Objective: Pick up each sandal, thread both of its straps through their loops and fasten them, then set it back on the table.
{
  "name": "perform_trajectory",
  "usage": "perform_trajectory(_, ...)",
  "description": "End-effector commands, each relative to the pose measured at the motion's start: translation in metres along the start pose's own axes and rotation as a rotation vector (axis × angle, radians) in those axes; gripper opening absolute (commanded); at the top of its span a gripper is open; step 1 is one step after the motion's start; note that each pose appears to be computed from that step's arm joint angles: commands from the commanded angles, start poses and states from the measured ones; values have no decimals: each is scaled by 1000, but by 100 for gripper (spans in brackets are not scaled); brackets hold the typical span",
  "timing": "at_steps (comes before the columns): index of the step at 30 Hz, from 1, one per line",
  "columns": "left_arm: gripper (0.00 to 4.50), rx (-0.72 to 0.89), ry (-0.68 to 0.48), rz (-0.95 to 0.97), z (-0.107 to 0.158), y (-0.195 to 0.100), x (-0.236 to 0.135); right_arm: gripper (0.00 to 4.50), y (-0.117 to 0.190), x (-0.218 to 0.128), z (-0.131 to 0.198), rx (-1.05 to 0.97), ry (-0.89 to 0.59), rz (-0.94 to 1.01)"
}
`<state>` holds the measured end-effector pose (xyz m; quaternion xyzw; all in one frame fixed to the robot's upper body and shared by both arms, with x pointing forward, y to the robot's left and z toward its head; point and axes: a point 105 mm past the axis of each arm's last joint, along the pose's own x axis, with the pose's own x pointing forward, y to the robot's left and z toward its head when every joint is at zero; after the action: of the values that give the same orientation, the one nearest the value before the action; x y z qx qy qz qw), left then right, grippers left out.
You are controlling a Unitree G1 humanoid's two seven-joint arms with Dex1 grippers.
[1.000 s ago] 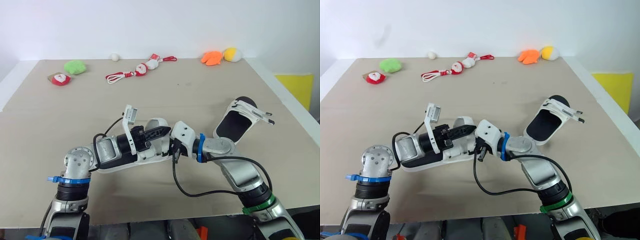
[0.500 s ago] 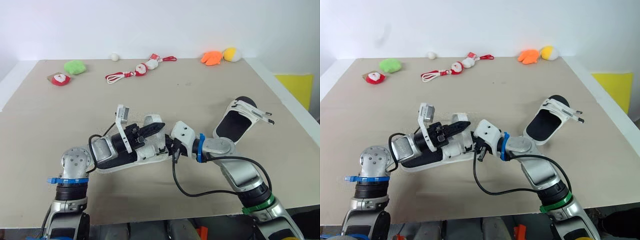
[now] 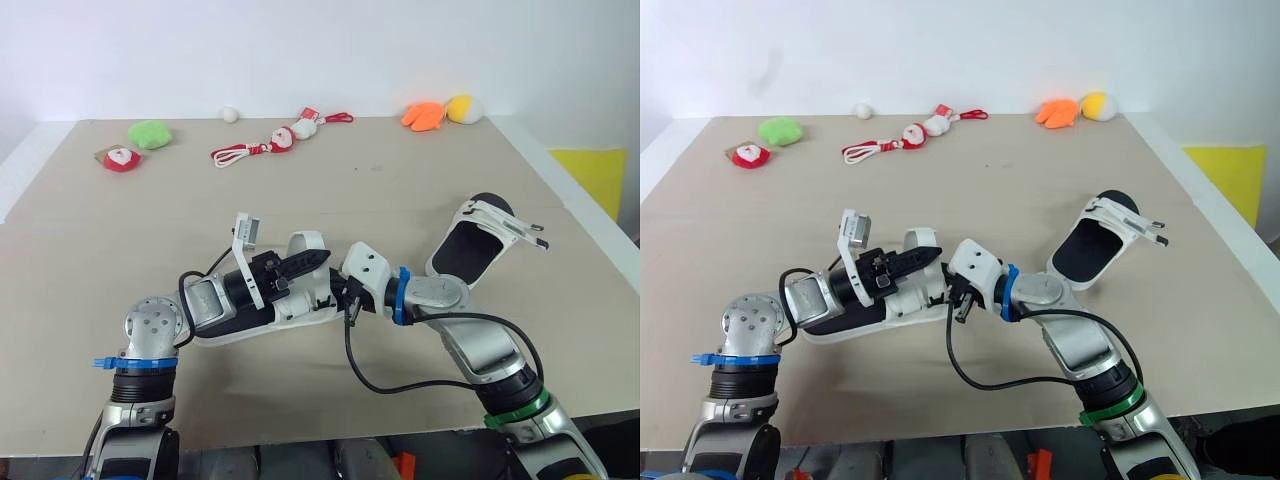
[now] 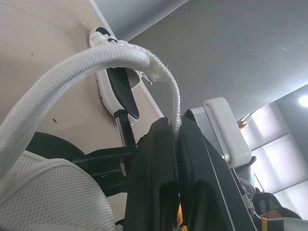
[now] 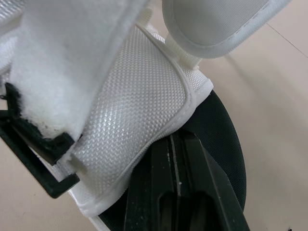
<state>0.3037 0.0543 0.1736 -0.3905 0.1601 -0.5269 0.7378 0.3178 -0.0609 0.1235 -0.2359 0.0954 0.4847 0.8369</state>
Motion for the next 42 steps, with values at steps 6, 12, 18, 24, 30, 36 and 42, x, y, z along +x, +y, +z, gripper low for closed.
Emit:
perform_trajectory(6,13,27,59,-11,-15,-4,4,0,3,4,-7,11,30,6)
perform_trajectory(12,13,101,138,36,-33,7,0,0,4,4,-7,11,29,7)
perform_trajectory(18,13,187,133,80,-30,15,-2,0,4,4,-7,10,29,7)
perform_trajectory(24,13,235,129,115,-24,26,-6,0,3,5,-7,7,27,7)
perform_trajectory(30,13,313,167,128,-28,31,-9,0,3,5,-6,7,26,8)
perform_trajectory(36,13,355,241,60,-39,23,-12,0,2,5,-6,7,26,6)
perform_trajectory(42,13,432,231,81,-32,26,-8,0,-1,5,-5,8,21,-7)
